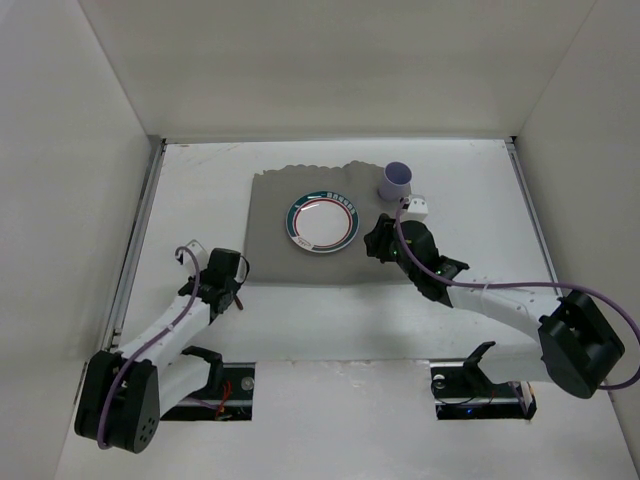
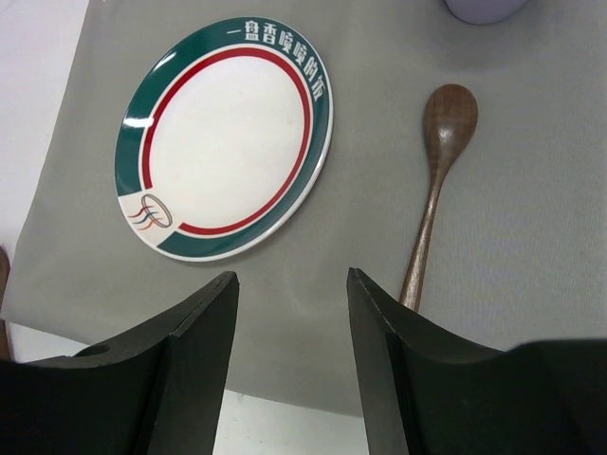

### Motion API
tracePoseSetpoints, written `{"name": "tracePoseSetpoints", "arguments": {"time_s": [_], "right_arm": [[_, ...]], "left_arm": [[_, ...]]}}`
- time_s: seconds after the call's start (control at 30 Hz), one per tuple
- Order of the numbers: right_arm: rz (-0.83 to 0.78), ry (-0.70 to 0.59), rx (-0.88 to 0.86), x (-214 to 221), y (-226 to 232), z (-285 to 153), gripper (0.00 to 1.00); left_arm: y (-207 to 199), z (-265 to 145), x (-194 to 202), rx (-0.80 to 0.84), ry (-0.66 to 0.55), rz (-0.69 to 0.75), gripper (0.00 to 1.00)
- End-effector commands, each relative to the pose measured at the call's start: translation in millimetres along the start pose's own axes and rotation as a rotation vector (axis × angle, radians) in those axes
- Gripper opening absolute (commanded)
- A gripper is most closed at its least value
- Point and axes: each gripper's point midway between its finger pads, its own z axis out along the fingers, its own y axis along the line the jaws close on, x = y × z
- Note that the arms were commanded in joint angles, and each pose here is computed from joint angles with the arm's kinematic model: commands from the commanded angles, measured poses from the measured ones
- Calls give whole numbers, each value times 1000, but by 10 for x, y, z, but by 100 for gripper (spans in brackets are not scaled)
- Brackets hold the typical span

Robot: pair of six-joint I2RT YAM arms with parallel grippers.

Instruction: Set the dinner table for one person

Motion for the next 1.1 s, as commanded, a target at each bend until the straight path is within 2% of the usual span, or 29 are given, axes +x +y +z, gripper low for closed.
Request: {"name": "tracePoseSetpoints", "arguments": {"time_s": [0.0, 0.37, 0.57, 0.63, 0.73, 0.97, 1.07], "right_arm": [[32, -52, -51, -141, 145, -13, 56], [24, -41, -73, -110, 209, -11, 56], [19, -34, -77, -95, 225, 3, 57], [19, -25, -74, -70, 221, 12, 57], [17, -31, -82, -88, 234, 4, 57], [22, -27, -81, -72, 233, 12, 57], [22, -17, -75, -42, 218, 29, 57]], "left_arm": [[13, 38, 82, 9, 27, 5, 26], [-102, -8, -15, 88, -17, -29, 25], [-91, 102, 82, 44, 30, 23, 24], [-119, 115, 101, 48, 38, 30, 21], [-105, 114, 78, 41, 38, 25, 9], [-243, -263, -394, 104, -59, 51, 4], [-505, -536, -665, 187, -130, 120, 4]]}}
